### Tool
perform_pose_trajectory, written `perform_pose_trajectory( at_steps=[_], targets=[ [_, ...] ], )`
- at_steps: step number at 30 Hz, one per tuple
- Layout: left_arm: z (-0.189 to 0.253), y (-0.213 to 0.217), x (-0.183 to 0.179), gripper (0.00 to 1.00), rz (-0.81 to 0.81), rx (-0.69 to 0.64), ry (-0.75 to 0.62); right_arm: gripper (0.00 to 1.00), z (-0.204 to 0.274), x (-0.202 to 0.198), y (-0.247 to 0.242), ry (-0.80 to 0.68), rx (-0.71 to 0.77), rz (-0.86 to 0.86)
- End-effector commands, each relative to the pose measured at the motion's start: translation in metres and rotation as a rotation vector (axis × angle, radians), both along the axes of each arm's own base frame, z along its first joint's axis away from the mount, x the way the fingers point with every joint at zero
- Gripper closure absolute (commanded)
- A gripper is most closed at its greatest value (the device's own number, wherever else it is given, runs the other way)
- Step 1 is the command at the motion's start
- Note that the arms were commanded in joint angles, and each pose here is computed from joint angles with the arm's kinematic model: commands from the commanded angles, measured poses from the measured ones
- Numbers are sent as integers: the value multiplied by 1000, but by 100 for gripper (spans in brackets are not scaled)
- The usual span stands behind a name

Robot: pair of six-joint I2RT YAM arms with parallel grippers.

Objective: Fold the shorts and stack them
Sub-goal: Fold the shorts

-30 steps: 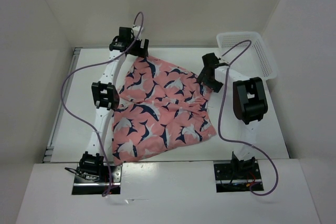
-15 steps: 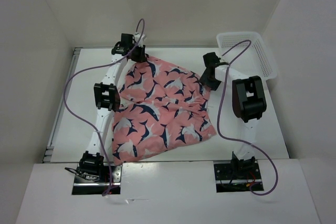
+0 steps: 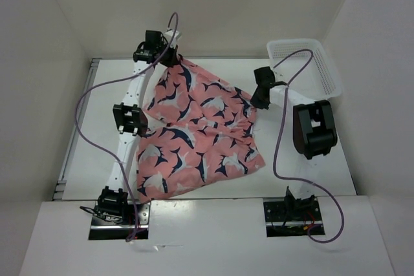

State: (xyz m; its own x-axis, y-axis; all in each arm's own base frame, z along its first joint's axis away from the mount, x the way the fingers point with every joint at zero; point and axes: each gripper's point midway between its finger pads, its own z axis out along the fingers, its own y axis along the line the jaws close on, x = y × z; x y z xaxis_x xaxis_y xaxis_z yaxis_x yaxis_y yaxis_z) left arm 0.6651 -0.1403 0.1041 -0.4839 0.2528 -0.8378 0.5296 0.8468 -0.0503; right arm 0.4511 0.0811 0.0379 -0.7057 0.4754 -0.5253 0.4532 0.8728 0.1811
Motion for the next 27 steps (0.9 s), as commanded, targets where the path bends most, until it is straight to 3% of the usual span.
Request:
perform_pose_trajectory(
  at_steps=[1,6,11,13,15,16,17,18,19,20,22,23,27],
  targets=[
    [124,15,-10,100,-48,76,-236,100,102,8,0,-302,-53,106],
    [158,11,-69,100,-171,149,-166,100,149,-34,17,-422,-82,179],
    [186,-1,-136,100,-312,169,-95,100,154,-74,19,-431,-75,180],
    [208,2,-153,100,-281,189,-97,100,160,-89,26,-450,-53,196],
    [193,-5,-178,100,-366,266,-29,100,161,-97,28,-446,-43,200],
    [159,-24,-217,100,-437,307,47,100,159,-104,27,-440,-49,204],
    [238,-43,-242,100,-415,397,-326,100,154,-109,25,-422,-46,197],
    [221,-24,-256,100,-375,467,-365,100,157,-110,25,-431,-35,188],
    [136,-35,-299,100,-444,542,-260,100,155,-115,23,-424,-37,188],
    [146,-43,-318,100,-428,500,-314,100,158,-116,23,-434,-34,187],
    [141,-45,-350,100,-395,416,-202,100,162,-120,25,-440,-17,201],
    [135,-47,-357,100,-330,347,-103,100,164,-123,25,-439,-9,208],
    [137,-27,-375,100,-258,287,-88,100,162,-137,29,-410,-19,255]
  ],
)
